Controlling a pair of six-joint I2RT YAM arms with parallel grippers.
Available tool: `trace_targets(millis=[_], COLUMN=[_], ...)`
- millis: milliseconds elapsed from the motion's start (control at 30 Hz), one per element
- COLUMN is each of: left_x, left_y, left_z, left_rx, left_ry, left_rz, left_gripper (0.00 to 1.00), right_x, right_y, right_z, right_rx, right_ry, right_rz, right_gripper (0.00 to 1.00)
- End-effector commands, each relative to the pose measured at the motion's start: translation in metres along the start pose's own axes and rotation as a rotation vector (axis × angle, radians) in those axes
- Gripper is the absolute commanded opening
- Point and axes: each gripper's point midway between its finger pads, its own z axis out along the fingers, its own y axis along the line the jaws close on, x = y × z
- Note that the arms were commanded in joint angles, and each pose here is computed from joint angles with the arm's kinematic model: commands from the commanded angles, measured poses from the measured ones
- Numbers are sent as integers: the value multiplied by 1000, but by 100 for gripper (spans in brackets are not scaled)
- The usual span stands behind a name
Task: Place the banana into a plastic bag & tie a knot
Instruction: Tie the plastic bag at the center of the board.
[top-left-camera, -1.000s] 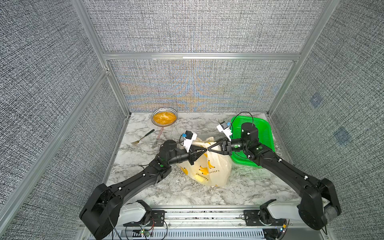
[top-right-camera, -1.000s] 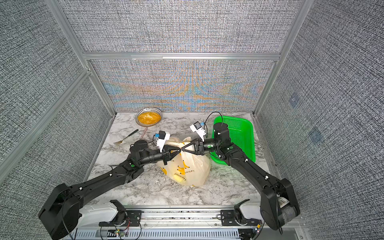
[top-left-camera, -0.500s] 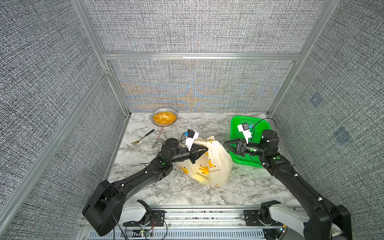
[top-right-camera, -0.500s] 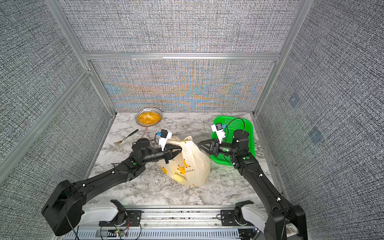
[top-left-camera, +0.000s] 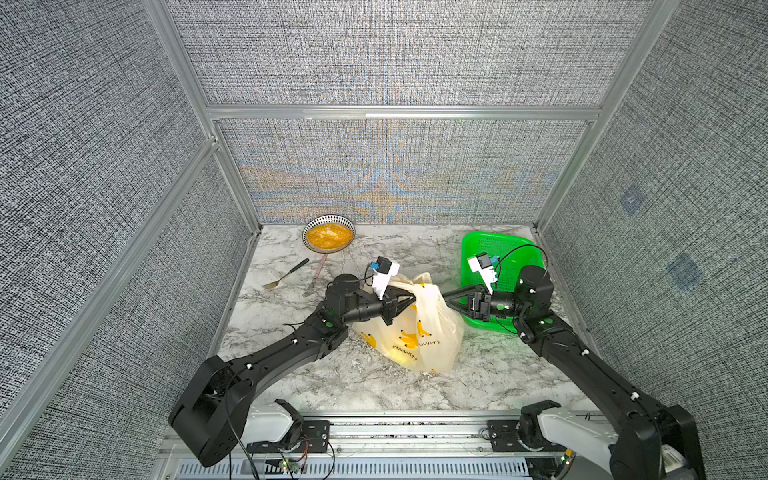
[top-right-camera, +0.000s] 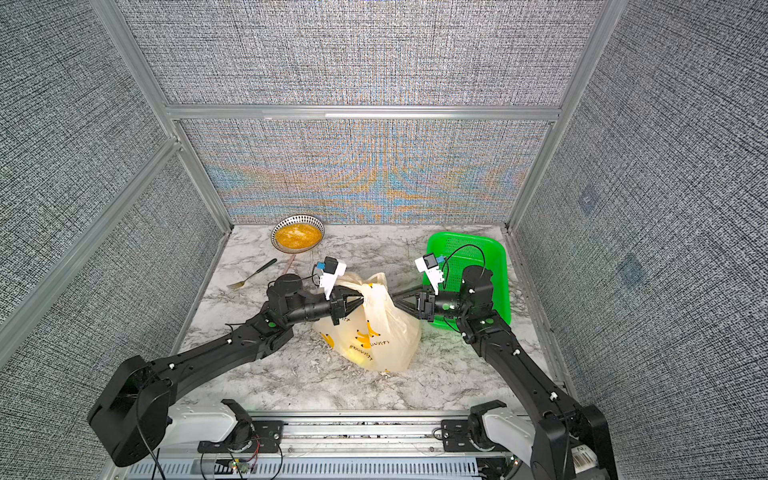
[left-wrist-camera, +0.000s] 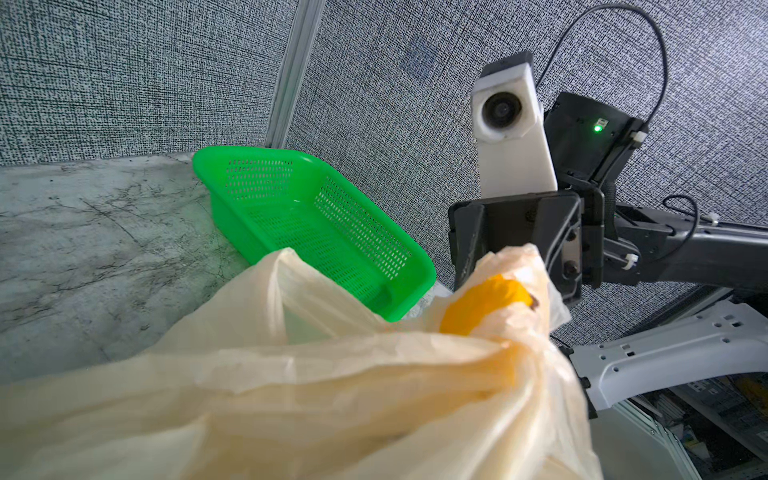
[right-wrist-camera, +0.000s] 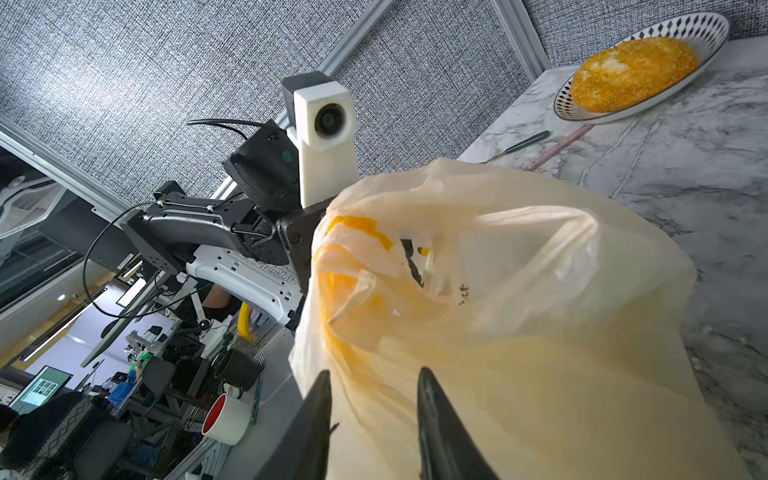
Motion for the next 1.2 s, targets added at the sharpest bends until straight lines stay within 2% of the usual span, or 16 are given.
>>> trace_targets(millis=[0, 200, 333, 667, 900, 1167], left_x=[-2, 0, 1, 2, 1, 2], left_y=[-4, -4, -4, -4, -4, -4], left_z=[0, -1, -1, 0, 0, 0], left_rx=[16, 16, 18, 20, 22, 23], left_ry=[0, 3, 6, 12, 13, 16], left_rz=[17, 18, 17, 15, 14, 15], left_gripper=[0, 0, 0, 0, 0, 0], right_x=[-1, 2, 4, -5, -6, -16], right_y=[10, 14, 5, -2, 8, 14], right_z=[3, 17, 24, 28, 38, 36], right_rx=[-47, -65, 27, 74, 25, 42], right_ry=[6, 27, 35, 9, 29, 1], right_rz=[-32, -53, -96, -118, -132, -157], right_gripper=[36, 38, 40, 37, 34, 35])
